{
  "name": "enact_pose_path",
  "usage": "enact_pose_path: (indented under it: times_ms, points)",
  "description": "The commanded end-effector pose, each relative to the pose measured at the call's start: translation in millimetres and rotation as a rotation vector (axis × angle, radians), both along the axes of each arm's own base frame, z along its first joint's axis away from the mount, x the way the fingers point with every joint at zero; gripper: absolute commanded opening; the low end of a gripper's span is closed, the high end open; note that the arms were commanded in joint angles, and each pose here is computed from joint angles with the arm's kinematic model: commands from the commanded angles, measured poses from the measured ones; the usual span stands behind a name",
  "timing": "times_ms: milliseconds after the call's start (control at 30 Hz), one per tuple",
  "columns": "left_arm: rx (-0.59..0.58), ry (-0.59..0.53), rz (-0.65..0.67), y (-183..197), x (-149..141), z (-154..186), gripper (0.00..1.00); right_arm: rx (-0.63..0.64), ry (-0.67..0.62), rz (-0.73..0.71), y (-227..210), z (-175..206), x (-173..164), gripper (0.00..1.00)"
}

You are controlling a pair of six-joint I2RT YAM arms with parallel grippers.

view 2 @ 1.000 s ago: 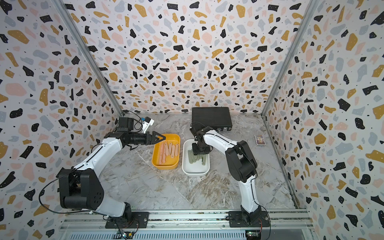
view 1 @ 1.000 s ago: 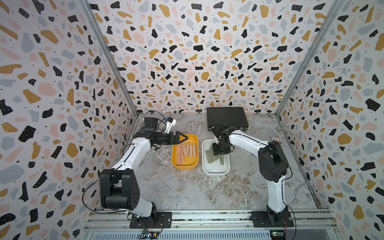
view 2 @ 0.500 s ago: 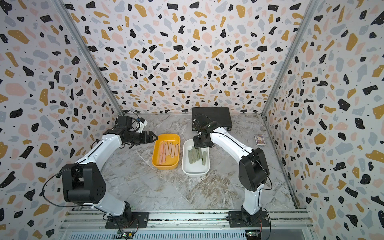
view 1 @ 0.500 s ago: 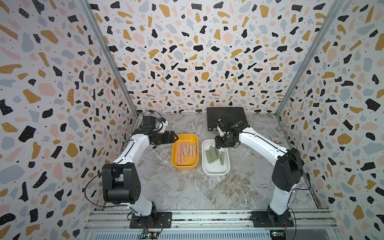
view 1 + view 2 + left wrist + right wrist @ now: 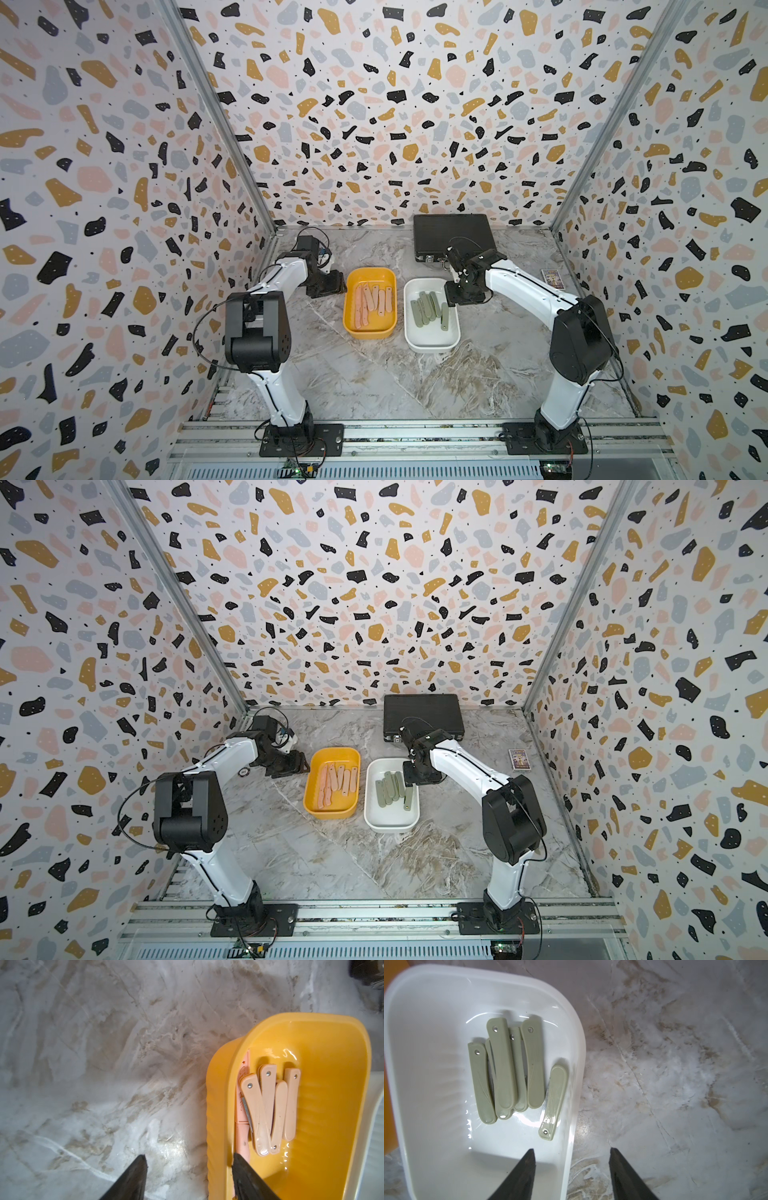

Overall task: Place the fruit knives into the storage box by color
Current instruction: Move the storage box to the center of the board.

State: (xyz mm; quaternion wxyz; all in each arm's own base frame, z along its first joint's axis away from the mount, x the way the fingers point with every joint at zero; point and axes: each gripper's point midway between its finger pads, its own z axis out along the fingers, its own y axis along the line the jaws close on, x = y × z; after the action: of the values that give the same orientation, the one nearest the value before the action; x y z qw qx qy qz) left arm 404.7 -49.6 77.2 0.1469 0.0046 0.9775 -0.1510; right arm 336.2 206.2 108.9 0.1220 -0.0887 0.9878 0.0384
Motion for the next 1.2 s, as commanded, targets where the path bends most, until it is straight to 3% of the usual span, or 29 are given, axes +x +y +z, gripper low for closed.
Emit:
enact_pose_path:
  times_ms: [0, 233, 500, 733, 900, 1167]
  points:
    - [0.042, -0.009, -0.031, -4.4, 1.4, 2.6, 0.66, 0.029, -0.028, -0.004, 0.5, 9.6, -1.6, 0.59]
    - [0.059, -0.002, -0.074, -19.7, -2.2, -1.4, 0.62, 0.029, 0.008, -0.007, 1.6, -12.2, -5.7, 0.58]
    - [0.035, 0.027, -0.107, -34.0, -9.6, -8.8, 0.41, 0.018, 0.043, -0.017, -1.2, -34.0, -3.7, 0.47]
    - [0.016, 0.035, -0.125, -42.8, -12.6, -10.5, 0.3, 0.018, 0.064, -0.037, -8.7, -46.9, 0.9, 0.35]
    - [0.008, 0.035, -0.146, -51.4, -14.9, -10.8, 0.27, 0.016, 0.077, -0.05, -14.4, -54.4, 2.2, 0.25]
    - [-0.012, 0.038, -0.174, -64.7, -18.8, -10.2, 0.22, 0.003, 0.081, -0.074, -29.8, -58.6, 4.7, 0.2]
